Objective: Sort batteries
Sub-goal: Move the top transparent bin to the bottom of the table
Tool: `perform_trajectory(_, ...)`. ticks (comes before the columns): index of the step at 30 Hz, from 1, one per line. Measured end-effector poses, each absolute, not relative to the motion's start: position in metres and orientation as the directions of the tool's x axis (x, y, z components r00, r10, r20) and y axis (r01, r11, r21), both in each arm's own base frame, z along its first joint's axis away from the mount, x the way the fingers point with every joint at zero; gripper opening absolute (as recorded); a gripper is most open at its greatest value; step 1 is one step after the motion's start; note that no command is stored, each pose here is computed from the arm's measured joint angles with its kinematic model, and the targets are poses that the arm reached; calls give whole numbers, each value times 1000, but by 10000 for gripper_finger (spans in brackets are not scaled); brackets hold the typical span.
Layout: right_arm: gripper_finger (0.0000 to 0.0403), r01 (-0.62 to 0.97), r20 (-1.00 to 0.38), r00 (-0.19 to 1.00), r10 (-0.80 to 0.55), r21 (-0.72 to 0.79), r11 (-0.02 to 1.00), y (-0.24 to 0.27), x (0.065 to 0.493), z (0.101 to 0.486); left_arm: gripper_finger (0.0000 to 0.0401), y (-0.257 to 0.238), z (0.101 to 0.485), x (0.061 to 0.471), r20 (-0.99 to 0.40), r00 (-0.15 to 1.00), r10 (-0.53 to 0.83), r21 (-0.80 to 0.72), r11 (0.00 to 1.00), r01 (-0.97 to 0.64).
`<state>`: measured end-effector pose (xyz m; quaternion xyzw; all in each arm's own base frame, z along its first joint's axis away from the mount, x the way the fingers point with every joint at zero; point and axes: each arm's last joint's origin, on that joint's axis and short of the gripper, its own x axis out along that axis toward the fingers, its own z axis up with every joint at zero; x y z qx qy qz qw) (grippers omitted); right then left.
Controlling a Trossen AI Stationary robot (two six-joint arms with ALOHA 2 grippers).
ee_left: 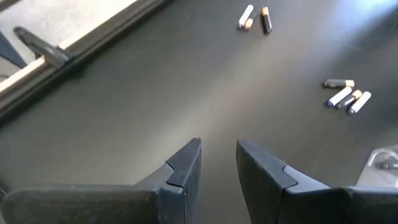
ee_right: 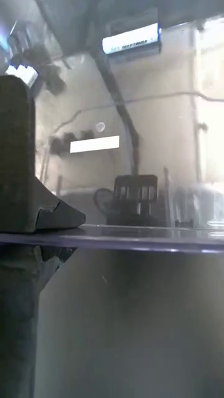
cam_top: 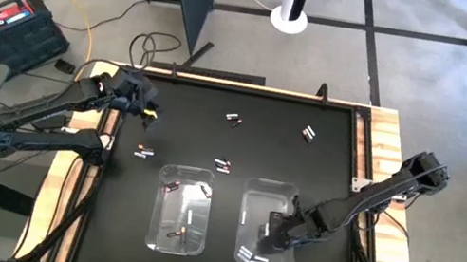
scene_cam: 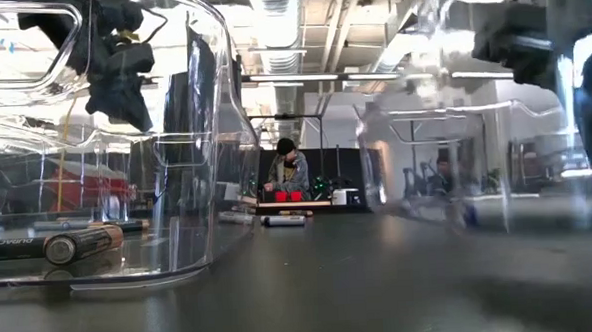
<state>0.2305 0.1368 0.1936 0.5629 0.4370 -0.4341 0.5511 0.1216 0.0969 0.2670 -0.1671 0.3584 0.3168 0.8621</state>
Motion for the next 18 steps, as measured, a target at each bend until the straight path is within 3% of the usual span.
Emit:
perform_trajectory(5, 0, 960, -960, 279, 33, 278, -30, 140, 240, 188, 98, 97, 266, 121, -730, 537, 422, -49, 751, -658)
perform_trajectory(18, 16, 970, -970, 240, 27, 239, -48, 140, 241, 181, 98, 96, 266, 120, -739, 530, 416, 28, 805, -593)
